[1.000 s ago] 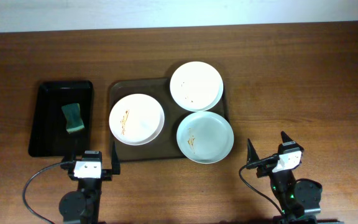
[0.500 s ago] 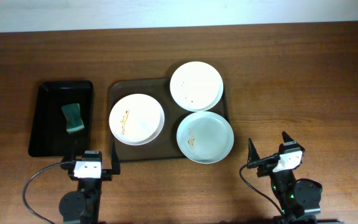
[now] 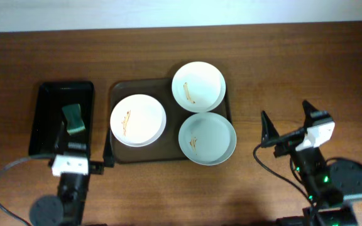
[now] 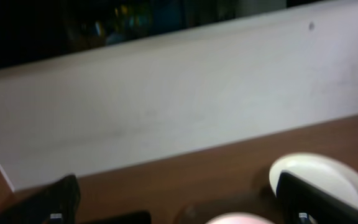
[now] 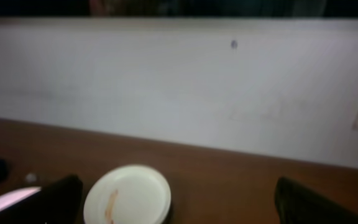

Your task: Clean dirty plates on tray and stack at the side

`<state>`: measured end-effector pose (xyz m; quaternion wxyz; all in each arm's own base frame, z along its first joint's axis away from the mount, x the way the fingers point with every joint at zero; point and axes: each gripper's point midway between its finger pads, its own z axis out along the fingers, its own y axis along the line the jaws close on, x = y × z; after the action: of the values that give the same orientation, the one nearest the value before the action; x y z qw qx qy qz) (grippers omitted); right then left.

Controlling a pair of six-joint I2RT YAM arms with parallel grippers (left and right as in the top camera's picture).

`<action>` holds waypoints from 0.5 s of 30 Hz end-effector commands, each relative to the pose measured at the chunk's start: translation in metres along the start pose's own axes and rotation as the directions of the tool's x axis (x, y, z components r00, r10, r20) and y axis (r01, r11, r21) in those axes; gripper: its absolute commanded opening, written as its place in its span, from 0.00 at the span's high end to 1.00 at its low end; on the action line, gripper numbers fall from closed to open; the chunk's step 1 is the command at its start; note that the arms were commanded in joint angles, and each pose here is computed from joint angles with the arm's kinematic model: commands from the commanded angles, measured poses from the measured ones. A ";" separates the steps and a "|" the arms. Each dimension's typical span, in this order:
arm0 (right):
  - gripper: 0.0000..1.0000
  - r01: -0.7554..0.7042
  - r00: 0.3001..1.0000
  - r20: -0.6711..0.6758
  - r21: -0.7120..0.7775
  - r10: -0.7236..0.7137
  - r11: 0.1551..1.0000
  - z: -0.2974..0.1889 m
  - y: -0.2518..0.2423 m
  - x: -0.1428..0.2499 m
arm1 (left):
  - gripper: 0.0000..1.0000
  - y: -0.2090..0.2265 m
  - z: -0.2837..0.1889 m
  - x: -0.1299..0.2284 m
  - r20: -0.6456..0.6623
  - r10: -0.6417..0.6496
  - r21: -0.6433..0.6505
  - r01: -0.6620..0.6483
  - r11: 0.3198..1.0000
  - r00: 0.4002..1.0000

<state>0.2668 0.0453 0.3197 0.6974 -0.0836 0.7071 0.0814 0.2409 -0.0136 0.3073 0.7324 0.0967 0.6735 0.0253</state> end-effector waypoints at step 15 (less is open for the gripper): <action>0.10 -0.563 0.558 -0.800 -0.170 0.220 0.809 0.132 0.077 0.075 | 0.01 -0.030 0.130 0.071 -0.871 -0.068 0.175 0.436 0.883 0.487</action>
<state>0.3670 0.1095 0.2466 0.3027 -0.0945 0.9104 0.2657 0.3687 -0.0419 0.2391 0.2735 0.1003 0.9429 -0.1614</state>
